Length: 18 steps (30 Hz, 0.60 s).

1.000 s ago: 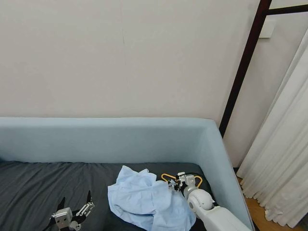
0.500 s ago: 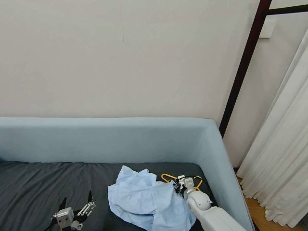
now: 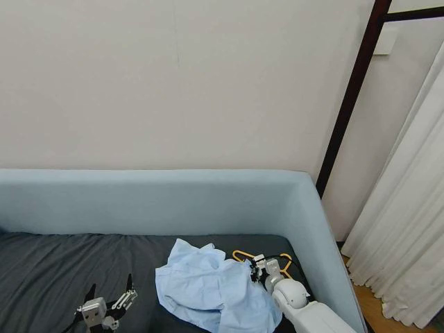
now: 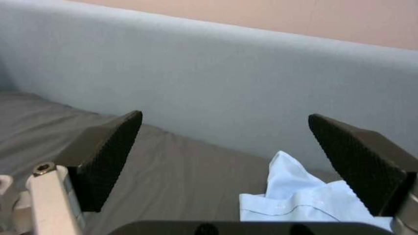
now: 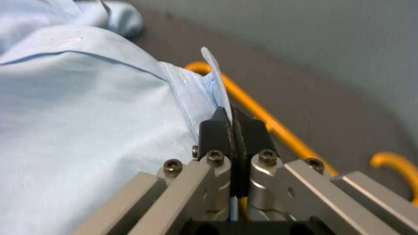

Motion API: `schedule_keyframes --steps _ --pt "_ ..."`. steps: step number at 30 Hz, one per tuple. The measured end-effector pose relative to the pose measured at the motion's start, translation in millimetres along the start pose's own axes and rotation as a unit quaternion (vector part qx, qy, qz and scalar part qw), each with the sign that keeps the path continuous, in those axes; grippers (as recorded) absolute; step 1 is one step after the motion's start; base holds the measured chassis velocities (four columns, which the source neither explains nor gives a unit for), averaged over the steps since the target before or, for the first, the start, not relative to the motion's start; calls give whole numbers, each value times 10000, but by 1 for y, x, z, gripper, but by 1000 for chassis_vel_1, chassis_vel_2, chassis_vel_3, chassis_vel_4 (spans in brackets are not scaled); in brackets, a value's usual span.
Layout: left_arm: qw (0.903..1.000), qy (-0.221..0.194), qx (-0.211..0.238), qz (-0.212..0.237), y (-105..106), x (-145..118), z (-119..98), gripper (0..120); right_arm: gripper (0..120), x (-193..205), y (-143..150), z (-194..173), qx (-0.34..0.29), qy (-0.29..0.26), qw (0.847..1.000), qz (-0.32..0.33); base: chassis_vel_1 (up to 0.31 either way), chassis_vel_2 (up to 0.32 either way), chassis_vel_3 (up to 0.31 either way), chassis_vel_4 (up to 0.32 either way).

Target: Pick up the clothes from the sofa and hang them on the clothes hanger.

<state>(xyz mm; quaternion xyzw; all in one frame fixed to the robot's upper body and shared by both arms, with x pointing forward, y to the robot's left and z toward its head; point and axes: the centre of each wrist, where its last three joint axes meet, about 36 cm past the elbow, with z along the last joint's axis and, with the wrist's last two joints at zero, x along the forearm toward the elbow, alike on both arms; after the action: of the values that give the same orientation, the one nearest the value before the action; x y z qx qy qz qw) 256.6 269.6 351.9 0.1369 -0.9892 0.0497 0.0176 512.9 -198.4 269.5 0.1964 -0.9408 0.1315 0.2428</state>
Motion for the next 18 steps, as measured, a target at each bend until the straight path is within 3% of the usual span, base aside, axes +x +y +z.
schedule_keyframes --steps 1,4,5,6,8,10,11,12,15,18 --pt "10000 0 0 0 0 0 0 100 0 0 0 0 0 0 10000 0 0 0 0 0" --pt "10000 -12 52 44 -1 -5 0 100 0 13 -12 9 334 -1064 9936 -174 0 0 0 0" --pt "10000 -22 69 69 -1 -9 0 100 0 19 -18 11 367 -1673 9848 -290 0 0 0 0" --pt "10000 -22 69 69 -1 -9 0 100 0 19 -18 11 367 -1673 9848 -290 0 0 0 0" --pt "9999 -32 75 93 -1 -13 1 100 0 24 -23 8 313 -2344 9705 -472 0 0 0 0" --pt "9999 -39 88 142 -1 -20 2 100 0 39 -24 2 114 -3521 9321 -847 0 0 0 0" --pt "9998 -44 89 155 -2 -23 3 100 0 45 -23 1 78 -3765 9216 -940 0 0 0 0" --pt "9998 -44 89 155 -2 -23 3 100 0 45 -23 1 78 -3765 9216 -940 0 0 0 0" --pt "9997 -37 117 222 -5 -31 6 100 0 75 -15 18 98 -4201 8994 -1200 0 0 0 0" --pt "9995 -20 143 276 -8 -36 10 100 0 91 -11 46 187 -4121 9022 -1260 0 0 0 0"
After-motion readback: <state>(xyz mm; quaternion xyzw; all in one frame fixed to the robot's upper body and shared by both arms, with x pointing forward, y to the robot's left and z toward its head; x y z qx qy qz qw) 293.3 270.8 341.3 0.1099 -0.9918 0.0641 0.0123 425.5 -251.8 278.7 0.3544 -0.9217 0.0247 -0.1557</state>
